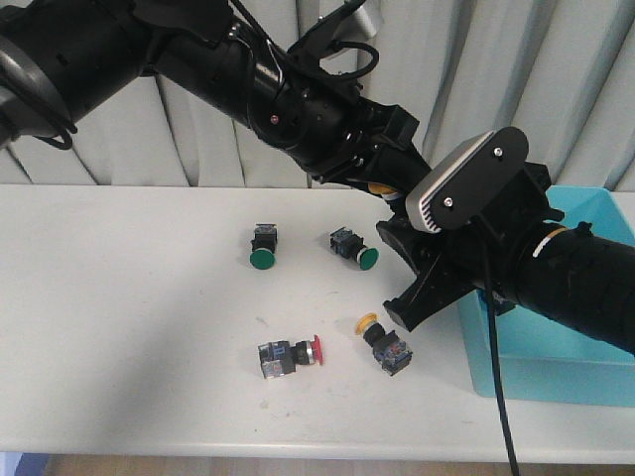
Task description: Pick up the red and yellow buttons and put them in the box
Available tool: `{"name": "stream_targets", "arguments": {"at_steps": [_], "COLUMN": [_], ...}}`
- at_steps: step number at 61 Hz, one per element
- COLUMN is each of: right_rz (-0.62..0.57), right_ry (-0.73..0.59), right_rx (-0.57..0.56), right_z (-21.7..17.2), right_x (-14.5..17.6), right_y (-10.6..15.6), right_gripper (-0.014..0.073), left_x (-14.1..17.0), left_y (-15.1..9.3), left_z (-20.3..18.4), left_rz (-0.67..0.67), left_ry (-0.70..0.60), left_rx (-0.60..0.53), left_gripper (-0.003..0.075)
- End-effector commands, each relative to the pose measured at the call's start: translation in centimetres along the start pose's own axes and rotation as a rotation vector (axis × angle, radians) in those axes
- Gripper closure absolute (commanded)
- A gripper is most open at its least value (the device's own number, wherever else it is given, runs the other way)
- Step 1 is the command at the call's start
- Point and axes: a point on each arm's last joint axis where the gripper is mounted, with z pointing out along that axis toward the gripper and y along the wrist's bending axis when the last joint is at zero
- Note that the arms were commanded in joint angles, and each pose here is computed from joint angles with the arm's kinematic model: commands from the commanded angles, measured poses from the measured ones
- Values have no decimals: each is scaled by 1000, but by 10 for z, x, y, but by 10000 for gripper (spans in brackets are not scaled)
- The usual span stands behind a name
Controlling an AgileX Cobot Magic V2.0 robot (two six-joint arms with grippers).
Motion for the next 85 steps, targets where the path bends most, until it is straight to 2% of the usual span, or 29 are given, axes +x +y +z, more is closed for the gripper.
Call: {"name": "stream_targets", "arguments": {"at_steps": [1,4,15,24,34,39,45,57,66,75,81,85], "right_rz": [37,48,59,59,57,57,57,57,55,59,115,198], "right_ry": [-92,-94,-93,-89,-81,-81,-79,-71,-56,-44,-19,-2], "right_rx": [82,83,82,76,67,67,64,55,49,73,143,209], "right_z": [-7,-7,-7,-7,-7,-7,-7,-7,-3,-3,-5,-8], "right_x": [-16,-16,-16,-16,-15,-15,-15,-14,-11,-8,0,9], "right_y": [-11,-12,-12,-11,-10,-10,-10,-9,-9,-15,-35,-52], "right_gripper": [582,609,601,597,594,592,590,585,585,581,578,578], "left_x": [-3,-4,-7,-7,-11,-12,-13,-22,-33,-38,-35,-32], "left_y": [-36,-36,-31,-25,-23,-23,-23,-30,-42,-42,-37,-34], "left_z": [-25,-25,-25,-26,-26,-26,-27,-37,-61,-92,-116,-132], "left_rz": [43,42,68,92,95,96,96,134,265,350,329,312], "left_ry": [-70,-77,-104,-107,-147,-164,-175,-238,-309,-350,-374,-377], "left_rx": [80,79,26,-49,-66,-70,-73,-81,-150,-408,-635,-777], "left_gripper": [713,704,623,487,308,246,211,212,240,345,470,586]}}
